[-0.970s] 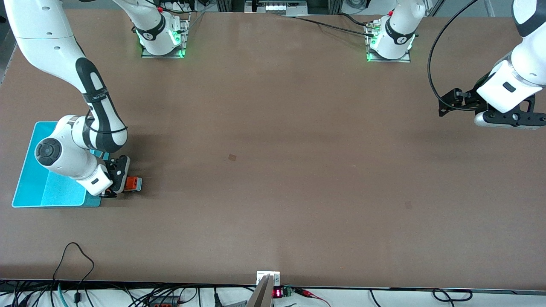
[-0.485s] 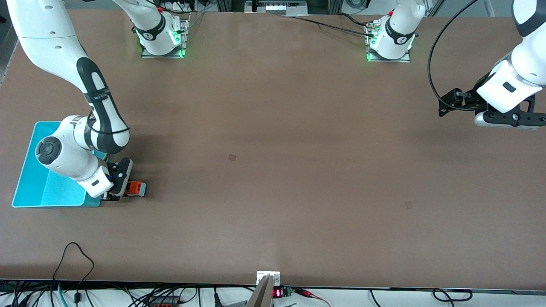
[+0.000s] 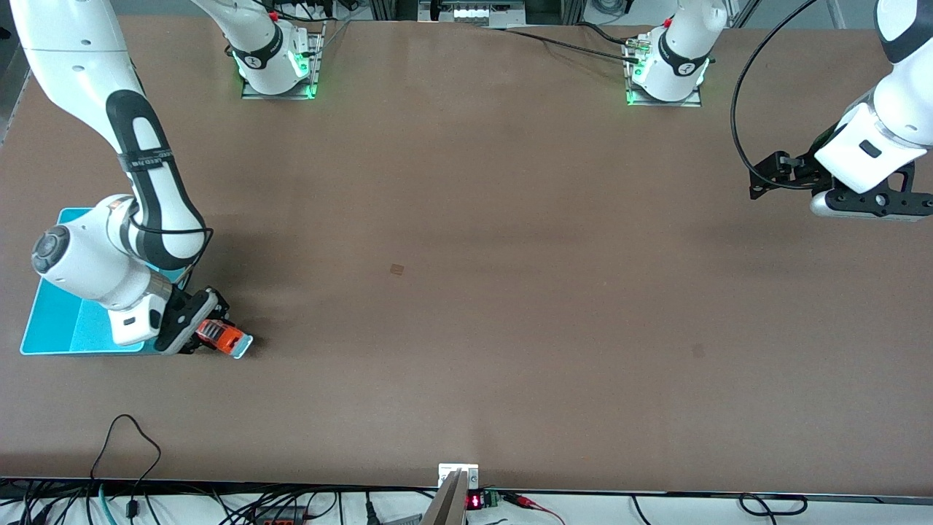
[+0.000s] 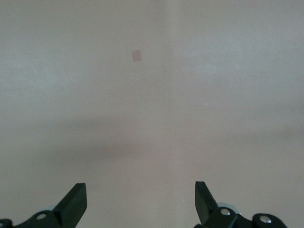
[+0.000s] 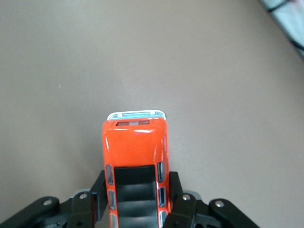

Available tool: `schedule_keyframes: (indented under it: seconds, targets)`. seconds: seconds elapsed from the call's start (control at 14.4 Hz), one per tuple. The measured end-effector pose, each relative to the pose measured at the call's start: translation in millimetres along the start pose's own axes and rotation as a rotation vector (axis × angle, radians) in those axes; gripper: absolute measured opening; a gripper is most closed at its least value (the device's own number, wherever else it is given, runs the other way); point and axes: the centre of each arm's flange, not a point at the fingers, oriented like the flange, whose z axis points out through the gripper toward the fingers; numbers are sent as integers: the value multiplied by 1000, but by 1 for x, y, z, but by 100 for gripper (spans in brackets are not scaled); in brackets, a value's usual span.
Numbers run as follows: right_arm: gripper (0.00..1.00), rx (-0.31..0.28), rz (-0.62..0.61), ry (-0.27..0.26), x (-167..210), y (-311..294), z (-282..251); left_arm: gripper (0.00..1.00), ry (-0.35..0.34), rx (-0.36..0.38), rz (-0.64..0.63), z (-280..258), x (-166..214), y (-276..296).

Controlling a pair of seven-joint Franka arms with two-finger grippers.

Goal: Wind up bus and store in blue box
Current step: 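Lift the bus with the right gripper and lower it into the box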

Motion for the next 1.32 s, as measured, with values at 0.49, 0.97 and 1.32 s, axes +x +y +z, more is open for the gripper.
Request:
schedule_keyframes:
  seconds: [0.49, 0.97, 1.32]
  targets:
    - [54, -63, 330, -92, -17, 22, -126, 100, 0, 0, 0, 0, 0, 0]
    - [54, -26, 773, -210, -165, 64, -136, 100, 0, 0, 0, 0, 0, 0]
    - [54, -34, 929, -301, -188, 64, -102, 100, 0, 0, 0, 0, 0, 0]
